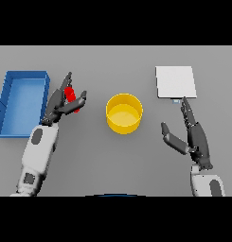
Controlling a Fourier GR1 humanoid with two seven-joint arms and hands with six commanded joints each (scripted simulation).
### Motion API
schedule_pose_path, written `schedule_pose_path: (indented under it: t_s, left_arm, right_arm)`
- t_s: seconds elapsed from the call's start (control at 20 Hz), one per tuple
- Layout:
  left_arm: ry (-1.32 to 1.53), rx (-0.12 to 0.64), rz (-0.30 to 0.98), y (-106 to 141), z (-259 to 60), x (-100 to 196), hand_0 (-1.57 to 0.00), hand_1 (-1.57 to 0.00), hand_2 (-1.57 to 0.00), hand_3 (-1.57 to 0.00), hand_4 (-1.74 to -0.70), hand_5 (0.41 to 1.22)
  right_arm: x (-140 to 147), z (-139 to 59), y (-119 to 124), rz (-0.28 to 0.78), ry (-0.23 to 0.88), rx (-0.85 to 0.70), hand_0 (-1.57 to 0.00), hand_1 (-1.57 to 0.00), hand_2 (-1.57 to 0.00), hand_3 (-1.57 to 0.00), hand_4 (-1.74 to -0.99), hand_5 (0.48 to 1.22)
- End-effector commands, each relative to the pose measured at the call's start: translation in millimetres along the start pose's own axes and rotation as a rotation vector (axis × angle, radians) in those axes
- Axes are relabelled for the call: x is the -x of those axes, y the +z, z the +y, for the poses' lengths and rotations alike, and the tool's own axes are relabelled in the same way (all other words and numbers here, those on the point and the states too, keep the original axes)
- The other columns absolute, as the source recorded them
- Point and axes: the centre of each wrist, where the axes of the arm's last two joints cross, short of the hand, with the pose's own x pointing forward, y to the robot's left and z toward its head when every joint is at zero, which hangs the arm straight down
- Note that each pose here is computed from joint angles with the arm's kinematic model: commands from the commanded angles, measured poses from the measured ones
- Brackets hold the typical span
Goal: Pick up the red beaker and tilt it to pour out 1 green nut into yellow bowl. Pick up the yellow bowl and place it on the metallic measuring scale.
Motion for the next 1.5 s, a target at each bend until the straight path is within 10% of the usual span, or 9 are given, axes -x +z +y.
schedule_pose_path:
  t_s: [0.0,0.3,0.5,1.0,1.45]
  left_arm:
    - [0.006,-0.01,-0.003,-4,-2,-2,0.0,0.0,-0.03,0.0,-1.39,0.752]
    - [-0.018,-0.077,-0.021,-10,-18,0,-1.0,-1.01,-1.02,-1.02,-1.44,1.047]
    - [-0.013,-0.083,-0.039,-12,-23,-1,-1.34,-1.34,-1.35,-1.34,-1.51,1.132]
    - [-0.053,-0.113,-0.189,-15,-14,-46,-1.55,-1.55,-1.55,-1.55,-1.72,1.097]
    - [-0.482,0.089,-0.203,-12,-20,-85,-1.56,-1.56,-1.56,-1.56,-1.73,1.114]
  right_arm:
    - [3,0.3,-1,0.011,0.009,0.008,0.0,0.0,0.0,0.0,-1.295,0.683]
    - [0,-0.8,-1,0.009,0.006,0.007,0.0,0.0,0.0,0.0,-1.287,0.684]
    - [2,2.3,-1,-0.001,-0.001,0.001,0.0,0.0,0.0,0.0,-1.296,0.681]
    - [2,3.7,-5,-0.029,0.035,-0.012,0.0,0.0,0.0,0.0,-1.25,0.672]
    - [-2,6.6,1,-0.016,0.071,-0.001,0.0,0.0,0.0,0.0,-1.243,0.705]
